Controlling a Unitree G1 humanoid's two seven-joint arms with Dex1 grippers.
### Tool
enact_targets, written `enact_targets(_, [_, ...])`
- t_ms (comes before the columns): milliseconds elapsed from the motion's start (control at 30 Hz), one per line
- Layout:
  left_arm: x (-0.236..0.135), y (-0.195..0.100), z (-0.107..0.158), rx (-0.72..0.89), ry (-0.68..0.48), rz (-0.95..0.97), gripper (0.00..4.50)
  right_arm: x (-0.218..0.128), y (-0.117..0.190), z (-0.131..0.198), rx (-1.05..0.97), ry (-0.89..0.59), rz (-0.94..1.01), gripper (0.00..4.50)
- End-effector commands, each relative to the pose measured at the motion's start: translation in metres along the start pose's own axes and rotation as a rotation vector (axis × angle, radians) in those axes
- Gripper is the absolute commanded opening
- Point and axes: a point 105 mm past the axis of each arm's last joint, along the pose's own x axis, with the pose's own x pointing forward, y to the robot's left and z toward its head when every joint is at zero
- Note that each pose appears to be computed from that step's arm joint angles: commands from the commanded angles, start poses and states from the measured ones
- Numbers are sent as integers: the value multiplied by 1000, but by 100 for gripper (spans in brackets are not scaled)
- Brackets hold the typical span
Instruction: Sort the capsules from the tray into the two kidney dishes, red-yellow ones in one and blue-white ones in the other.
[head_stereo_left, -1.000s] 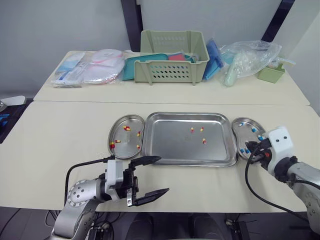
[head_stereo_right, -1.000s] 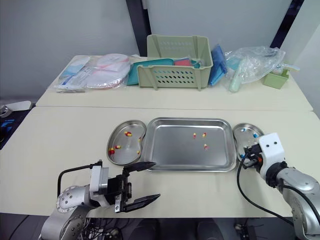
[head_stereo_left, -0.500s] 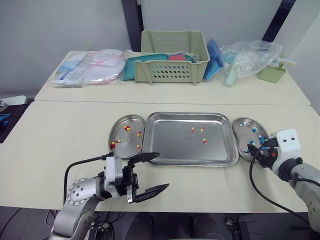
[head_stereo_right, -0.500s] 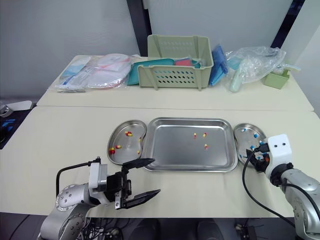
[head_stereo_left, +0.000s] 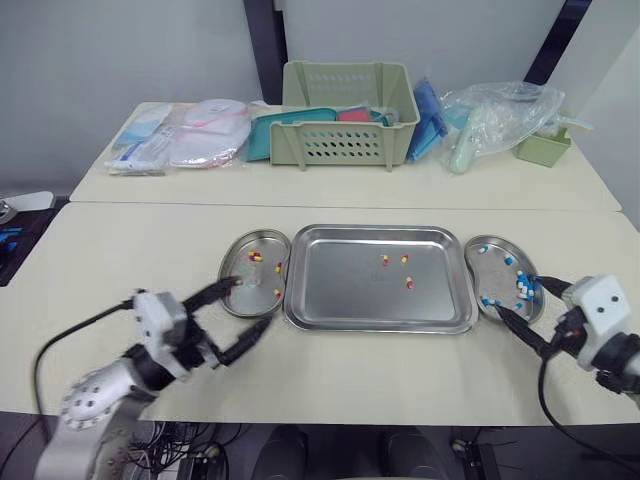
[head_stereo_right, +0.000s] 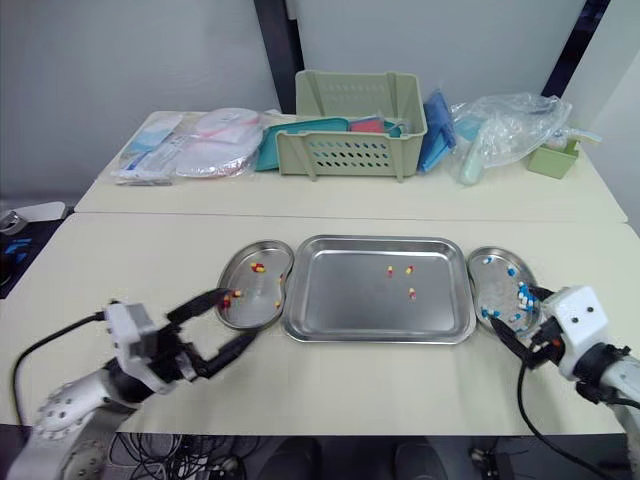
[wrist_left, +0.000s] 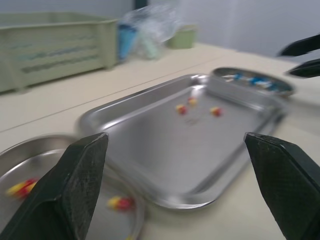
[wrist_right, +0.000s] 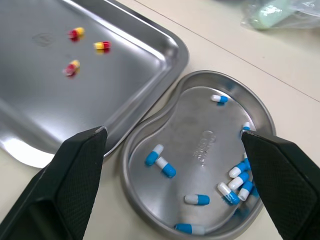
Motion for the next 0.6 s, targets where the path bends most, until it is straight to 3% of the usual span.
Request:
enact_targets(33, [-39,53,-13,30,146,269,450,-20,-13,1,-62,4,57,448])
enact_targets(167, [-88,88,-35,21,301,416,450,-39,-25,-18,-49,100,115,448])
enact_targets(300, [-123,94,-55,4,402,473,450,-51,-28,-30,-48,144,141,448])
enact_targets(600, [-132,90,-65,-10,422,461,450,-56,-14,-39,-107,166,203,448])
